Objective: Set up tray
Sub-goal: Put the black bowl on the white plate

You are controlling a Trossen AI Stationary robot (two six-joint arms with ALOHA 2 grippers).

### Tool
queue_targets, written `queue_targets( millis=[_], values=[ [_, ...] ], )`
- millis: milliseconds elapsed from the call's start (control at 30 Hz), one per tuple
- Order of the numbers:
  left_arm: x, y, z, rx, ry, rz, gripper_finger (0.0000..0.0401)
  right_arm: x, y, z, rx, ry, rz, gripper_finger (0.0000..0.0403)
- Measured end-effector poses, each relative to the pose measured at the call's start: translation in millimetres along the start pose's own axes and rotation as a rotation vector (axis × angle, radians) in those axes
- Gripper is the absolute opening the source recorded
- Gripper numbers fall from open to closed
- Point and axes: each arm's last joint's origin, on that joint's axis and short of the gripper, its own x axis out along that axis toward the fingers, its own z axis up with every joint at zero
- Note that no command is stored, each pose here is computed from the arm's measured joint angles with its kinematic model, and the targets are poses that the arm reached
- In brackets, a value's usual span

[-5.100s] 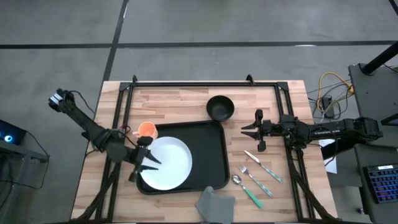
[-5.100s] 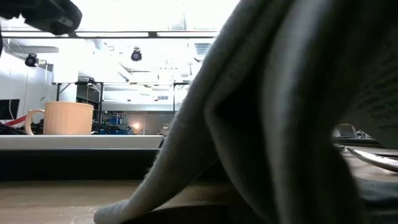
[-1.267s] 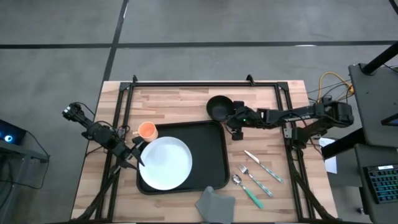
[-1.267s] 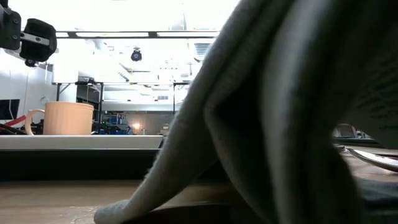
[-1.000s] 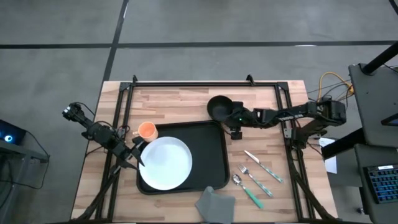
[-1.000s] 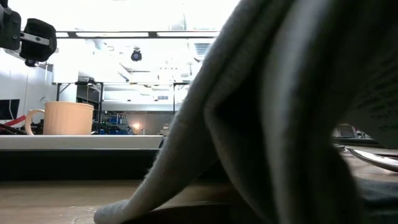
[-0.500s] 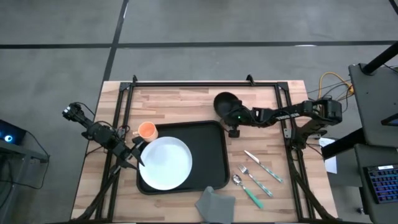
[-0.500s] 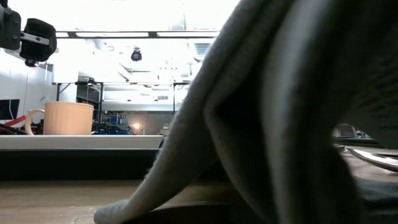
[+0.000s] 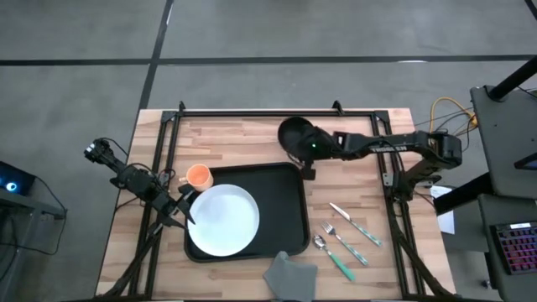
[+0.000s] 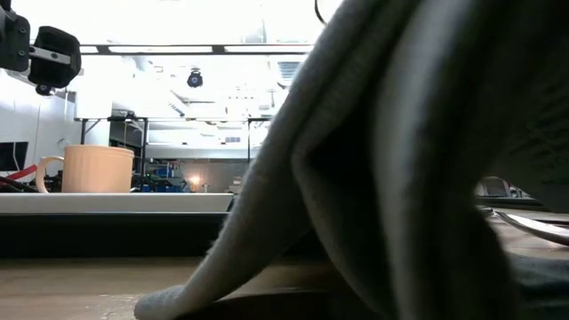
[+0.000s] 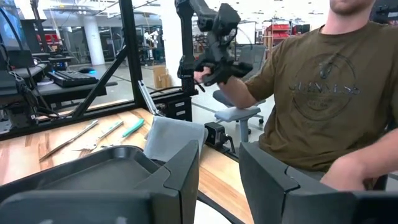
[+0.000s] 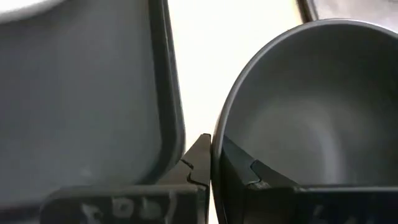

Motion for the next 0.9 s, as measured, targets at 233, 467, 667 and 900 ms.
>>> queue_targets(
  millis=[233,467,667,900],
  values=[
    [0,0,0,0.0,0.0,0.0,0.0096,-2,16,27,-0.013,0.017,0.112,0.0009],
    [0,0,0,0.0,0.001,0.0,0.0096,18,43,46,-0.141,0.081,0.186,0.0008],
    [0,0,0,0.0,0.0,0.0,0.0096,23,61,68,-0.221,0.034,0.231,0.0008],
    [0,0,0,-0.001,0.003,0.0,0.0096,28,88,86,-0.328,-0.033,0.371,0.0008]
  ],
)
